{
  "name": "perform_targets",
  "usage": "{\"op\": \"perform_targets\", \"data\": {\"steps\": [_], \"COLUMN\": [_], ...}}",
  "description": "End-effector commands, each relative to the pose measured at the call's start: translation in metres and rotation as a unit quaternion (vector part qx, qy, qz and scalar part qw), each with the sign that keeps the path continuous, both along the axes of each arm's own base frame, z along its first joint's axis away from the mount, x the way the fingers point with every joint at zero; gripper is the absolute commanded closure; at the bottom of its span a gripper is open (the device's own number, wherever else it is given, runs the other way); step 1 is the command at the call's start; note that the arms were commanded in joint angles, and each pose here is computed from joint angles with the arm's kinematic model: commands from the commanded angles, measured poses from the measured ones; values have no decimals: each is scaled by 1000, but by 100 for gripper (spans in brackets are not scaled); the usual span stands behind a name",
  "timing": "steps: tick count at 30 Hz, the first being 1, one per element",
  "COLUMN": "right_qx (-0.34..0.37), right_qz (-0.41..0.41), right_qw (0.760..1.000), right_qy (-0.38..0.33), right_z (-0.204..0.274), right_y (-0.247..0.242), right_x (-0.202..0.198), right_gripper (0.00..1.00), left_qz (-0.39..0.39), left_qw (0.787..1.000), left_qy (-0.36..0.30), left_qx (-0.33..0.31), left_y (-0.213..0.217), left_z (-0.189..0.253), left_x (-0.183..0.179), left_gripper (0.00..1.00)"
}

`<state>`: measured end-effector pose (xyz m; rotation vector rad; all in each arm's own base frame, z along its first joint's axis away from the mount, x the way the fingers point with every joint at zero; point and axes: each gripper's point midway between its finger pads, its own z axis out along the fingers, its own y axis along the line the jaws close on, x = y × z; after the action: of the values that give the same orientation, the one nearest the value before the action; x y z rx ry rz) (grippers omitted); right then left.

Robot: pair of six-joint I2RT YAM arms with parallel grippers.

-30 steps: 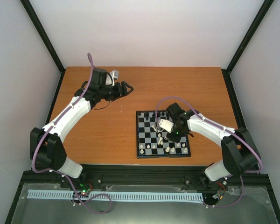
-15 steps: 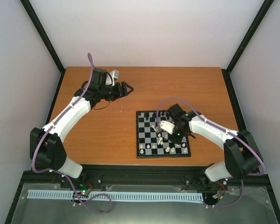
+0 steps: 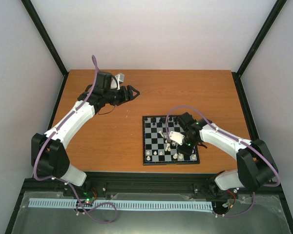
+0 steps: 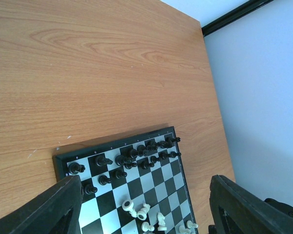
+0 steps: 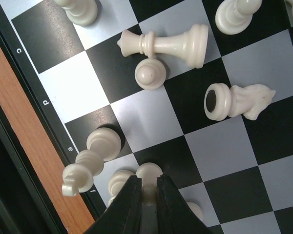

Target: Set up the chess pieces on the board

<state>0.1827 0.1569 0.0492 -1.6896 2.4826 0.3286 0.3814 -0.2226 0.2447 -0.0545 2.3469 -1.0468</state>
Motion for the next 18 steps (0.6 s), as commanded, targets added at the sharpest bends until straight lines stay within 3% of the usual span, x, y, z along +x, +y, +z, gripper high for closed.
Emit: {"op": "perform_targets", "data": {"steps": [1,10,18], "right_qx": [8,-8,-1], "right_qz": [5,-10,-12], "right_qw": [1000,1000,1000], "right_qy": [-1,-18,-23], "right_z": [-1,-5,0], "right_y": [3,1,3], "right_x": [-1,11,12], "right_gripper": [93,91,77], "left_qz": [-8,-11,-12], "left_qw": [1000,1000,1000], "left_qy": [-24,-23,-21], "left_qx": [-8,-10,-11], "left_y": [-2,-2,-3], "left_z": [19,19,18], "left_x": [2,1,1], "left_gripper": [27,27,27]}}
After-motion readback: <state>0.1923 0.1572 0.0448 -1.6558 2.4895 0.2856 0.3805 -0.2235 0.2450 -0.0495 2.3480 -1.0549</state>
